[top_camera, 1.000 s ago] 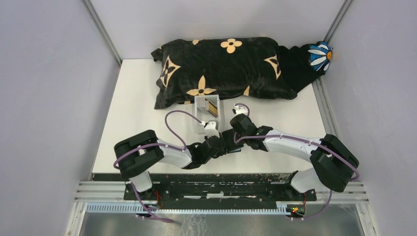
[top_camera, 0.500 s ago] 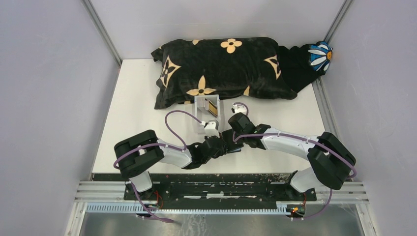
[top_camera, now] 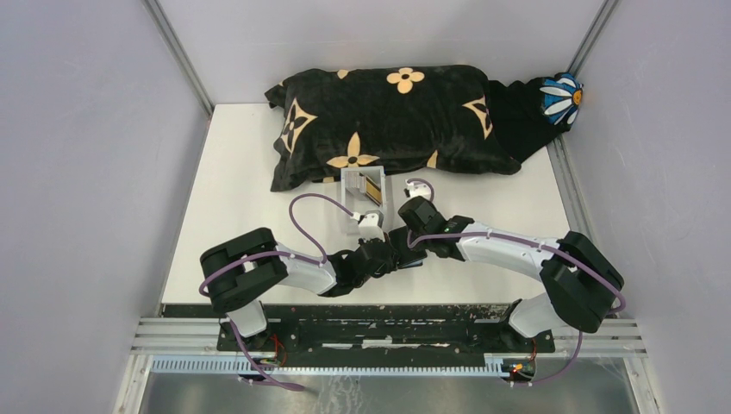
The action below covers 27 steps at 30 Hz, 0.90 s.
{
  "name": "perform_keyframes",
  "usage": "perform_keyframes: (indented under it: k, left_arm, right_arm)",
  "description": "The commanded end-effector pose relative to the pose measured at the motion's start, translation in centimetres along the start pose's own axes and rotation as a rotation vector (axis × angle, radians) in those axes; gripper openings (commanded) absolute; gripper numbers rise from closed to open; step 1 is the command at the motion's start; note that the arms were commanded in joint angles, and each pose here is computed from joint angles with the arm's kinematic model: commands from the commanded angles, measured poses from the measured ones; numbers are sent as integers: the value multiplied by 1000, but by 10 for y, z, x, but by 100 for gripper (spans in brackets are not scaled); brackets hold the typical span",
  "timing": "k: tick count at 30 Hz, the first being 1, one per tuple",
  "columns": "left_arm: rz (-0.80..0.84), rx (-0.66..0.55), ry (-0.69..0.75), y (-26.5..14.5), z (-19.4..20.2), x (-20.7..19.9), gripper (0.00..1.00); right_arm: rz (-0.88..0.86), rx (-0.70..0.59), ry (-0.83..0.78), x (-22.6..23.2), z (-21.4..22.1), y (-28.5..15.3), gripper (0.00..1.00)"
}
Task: Put the credit cards into the card holder
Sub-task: Close the card holder at the center of the board.
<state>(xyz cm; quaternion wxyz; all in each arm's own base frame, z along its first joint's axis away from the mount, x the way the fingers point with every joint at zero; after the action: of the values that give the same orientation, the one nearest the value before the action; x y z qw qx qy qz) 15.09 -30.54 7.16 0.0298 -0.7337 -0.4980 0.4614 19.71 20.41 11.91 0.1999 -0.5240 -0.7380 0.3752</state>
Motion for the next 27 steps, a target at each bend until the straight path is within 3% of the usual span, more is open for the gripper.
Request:
perform_keyframes:
  k: [1,20,27]
  left_arm:
    - [-32,21,42,3,7,9,6]
    - [-32,17,37,1,7,12,6]
    - [-32,17,37,2,7,12,6]
  right_arm:
    - [14,-51,2,4,-19,-3,28]
    - [79,-5,-32,2,-16,3,25]
    - [96,7,-43,3,-17,3,10]
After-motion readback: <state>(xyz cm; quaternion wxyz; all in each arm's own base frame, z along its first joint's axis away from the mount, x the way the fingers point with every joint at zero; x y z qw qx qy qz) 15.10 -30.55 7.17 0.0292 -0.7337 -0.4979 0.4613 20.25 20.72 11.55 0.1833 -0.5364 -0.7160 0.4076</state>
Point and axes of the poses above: each gripper's point midway between its finger pads, its own y axis out along the fingers, its own x axis along the line the jaws close on, z = x × y, the point moved 9 cm from there along -y, back along the fingers, and after that the axes turned 12 degrees about -y, right-handed, at the moved point
